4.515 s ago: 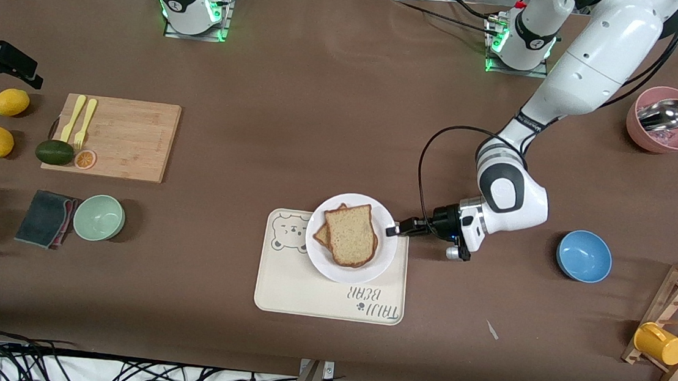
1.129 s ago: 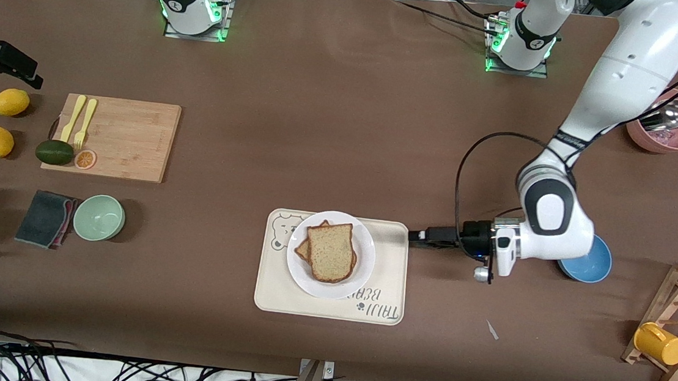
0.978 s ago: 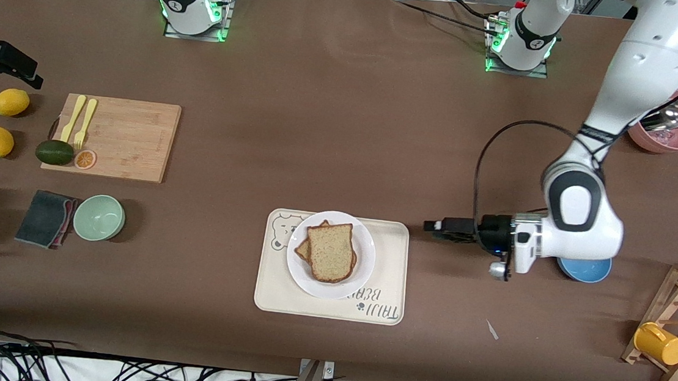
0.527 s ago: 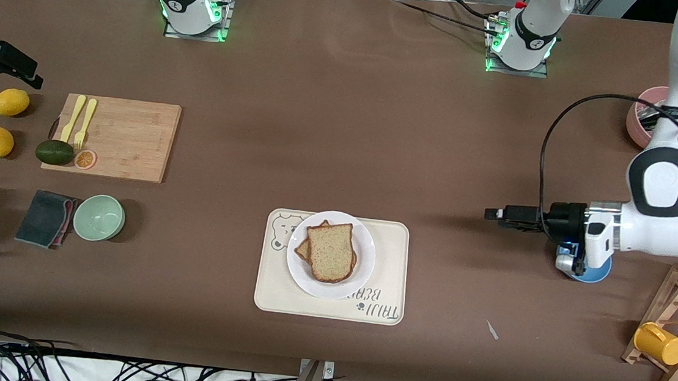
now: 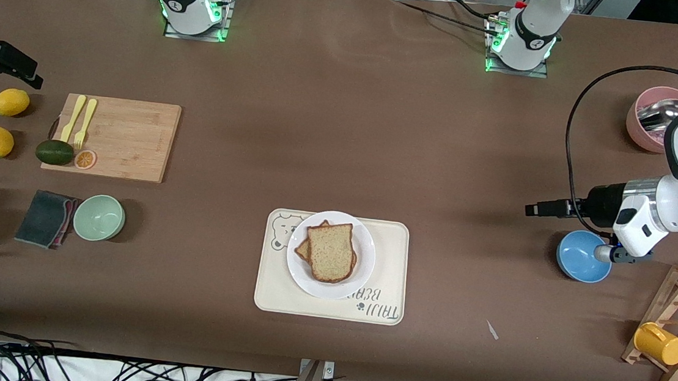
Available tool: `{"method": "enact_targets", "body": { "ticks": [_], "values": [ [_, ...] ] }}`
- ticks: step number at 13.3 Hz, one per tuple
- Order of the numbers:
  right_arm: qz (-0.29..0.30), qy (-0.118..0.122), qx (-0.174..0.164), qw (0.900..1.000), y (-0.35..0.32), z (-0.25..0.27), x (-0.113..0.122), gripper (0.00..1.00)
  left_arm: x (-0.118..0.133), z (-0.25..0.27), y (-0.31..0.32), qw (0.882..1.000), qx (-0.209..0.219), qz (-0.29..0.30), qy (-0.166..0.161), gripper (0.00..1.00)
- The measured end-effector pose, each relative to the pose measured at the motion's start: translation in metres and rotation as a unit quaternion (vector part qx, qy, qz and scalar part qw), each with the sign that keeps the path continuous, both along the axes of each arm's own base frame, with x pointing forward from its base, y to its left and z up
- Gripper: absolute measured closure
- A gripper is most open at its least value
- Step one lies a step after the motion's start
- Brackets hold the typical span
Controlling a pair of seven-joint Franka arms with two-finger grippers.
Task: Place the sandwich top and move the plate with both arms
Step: 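Withdraw the left gripper away from the plate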
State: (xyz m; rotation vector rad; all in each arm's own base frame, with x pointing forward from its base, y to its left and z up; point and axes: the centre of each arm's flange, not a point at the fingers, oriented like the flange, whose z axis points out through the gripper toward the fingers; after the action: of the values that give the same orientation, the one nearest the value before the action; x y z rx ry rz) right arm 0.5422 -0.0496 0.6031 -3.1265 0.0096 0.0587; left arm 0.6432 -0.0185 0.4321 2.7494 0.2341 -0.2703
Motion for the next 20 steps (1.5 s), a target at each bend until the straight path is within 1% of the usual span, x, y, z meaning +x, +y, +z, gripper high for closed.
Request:
{"method": "enact_targets", "body": {
  "ticks": [1,2,3,4,5,7,8,11,14,17,20],
  "values": [
    [0.0,0.0,0.0,1.0,0.0,0.0,0.0,0.0,-0.001,0.008,0.004,1.0,0.016,-0.008,0.006,0.0],
    [0.0,0.0,0.0,1.0,0.0,0.0,0.0,0.0,-0.004,0.017,0.01,1.0,0.019,-0.01,0.018,0.0],
    [0.0,0.0,0.0,1.0,0.0,0.0,0.0,0.0,-0.004,0.027,0.022,1.0,0.022,-0.005,0.021,0.0],
    [0.0,0.0,0.0,1.0,0.0,0.0,0.0,0.0,-0.004,0.035,0.037,0.999,0.038,-0.001,0.019,0.0],
    [0.0,0.0,0.0,1.0,0.0,0.0,0.0,0.0,-0.005,0.039,0.052,0.997,0.071,-0.004,0.016,0.0],
    [0.0,0.0,0.0,1.0,0.0,0.0,0.0,0.0,-0.006,0.051,0.067,0.99,0.138,-0.028,0.002,0.0],
    [0.0,0.0,0.0,1.0,0.0,0.0,0.0,0.0,-0.008,0.059,0.07,0.988,0.153,-0.038,-0.006,0.0],
    [0.0,0.0,0.0,1.0,0.0,0.0,0.0,0.0,-0.022,0.098,0.084,0.985,0.165,-0.05,-0.032,0.0],
    [0.0,0.0,0.0,1.0,0.0,0.0,0.0,0.0,-0.038,0.127,0.083,0.982,0.175,-0.061,-0.048,0.0],
    [0.0,0.0,0.0,1.0,0.0,0.0,0.0,0.0,-0.053,0.127,0.068,0.979,0.178,-0.092,-0.042,0.0],
    [0.0,0.0,0.0,1.0,0.0,0.0,0.0,0.0,-0.057,0.12,0.049,0.975,0.184,-0.117,-0.036,0.0]
  ]
}}
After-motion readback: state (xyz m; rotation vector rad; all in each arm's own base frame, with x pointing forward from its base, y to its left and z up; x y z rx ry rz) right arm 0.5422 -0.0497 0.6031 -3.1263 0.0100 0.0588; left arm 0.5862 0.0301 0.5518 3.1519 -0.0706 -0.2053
